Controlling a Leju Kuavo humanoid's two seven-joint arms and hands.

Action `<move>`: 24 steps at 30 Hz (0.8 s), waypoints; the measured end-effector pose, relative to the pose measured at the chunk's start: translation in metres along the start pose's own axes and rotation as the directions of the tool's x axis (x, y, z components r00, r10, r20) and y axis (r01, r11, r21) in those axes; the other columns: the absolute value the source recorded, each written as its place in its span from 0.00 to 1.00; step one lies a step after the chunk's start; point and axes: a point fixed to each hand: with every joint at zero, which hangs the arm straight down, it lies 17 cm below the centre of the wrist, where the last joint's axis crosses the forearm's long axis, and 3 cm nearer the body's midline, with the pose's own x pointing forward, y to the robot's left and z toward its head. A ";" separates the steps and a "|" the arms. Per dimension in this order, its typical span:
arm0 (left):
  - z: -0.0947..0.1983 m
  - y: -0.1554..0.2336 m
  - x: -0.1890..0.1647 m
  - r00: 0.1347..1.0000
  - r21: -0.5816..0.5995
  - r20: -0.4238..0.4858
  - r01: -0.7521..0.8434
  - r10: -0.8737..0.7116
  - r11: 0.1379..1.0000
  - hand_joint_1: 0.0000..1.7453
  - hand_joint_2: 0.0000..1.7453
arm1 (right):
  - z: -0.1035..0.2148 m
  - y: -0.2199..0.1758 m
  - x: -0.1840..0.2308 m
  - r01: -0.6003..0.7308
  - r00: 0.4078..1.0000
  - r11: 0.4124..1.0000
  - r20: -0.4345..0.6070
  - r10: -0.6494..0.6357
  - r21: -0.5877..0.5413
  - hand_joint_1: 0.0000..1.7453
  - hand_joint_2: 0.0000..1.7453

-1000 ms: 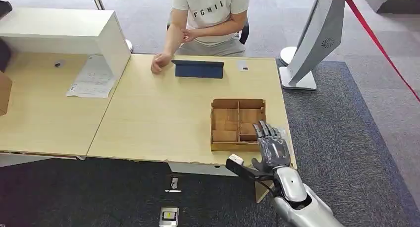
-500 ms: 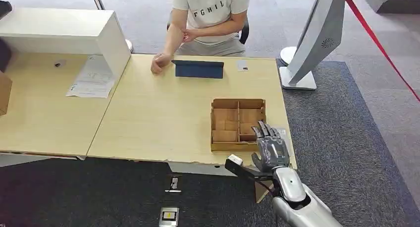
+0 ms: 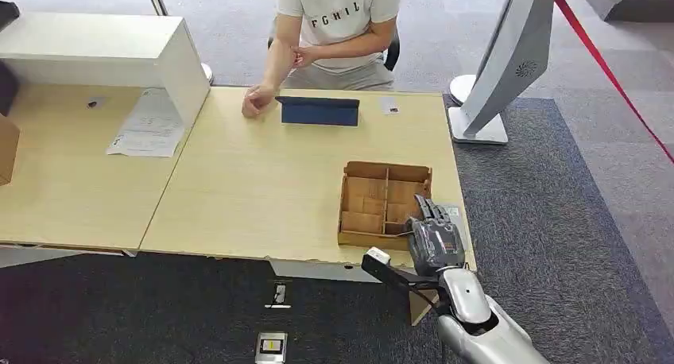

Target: Pass the card to the sensor for recognition and then transmit it.

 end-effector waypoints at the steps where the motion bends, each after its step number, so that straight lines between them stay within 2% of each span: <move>1: 0.000 0.000 0.000 1.000 0.000 0.000 0.000 0.000 1.000 0.00 0.00 | 0.000 0.001 0.000 0.000 1.000 1.000 0.000 0.000 0.001 1.00 1.00; 12: 0.000 0.001 0.001 1.000 -0.007 -0.012 -0.014 0.014 1.000 0.00 0.00 | -0.005 -0.004 0.008 0.022 0.999 1.000 0.031 -0.021 -0.016 1.00 1.00; 20: 0.000 0.000 0.001 1.000 -0.012 -0.012 -0.018 0.018 1.000 0.00 0.00 | -0.015 -0.050 0.017 0.028 0.997 0.976 0.075 -0.012 -0.215 1.00 1.00; 24: 0.001 -0.001 0.002 1.000 -0.021 -0.011 -0.016 0.016 1.000 0.00 0.00 | -0.020 -0.070 0.019 0.004 0.996 0.965 0.087 0.019 -0.262 1.00 1.00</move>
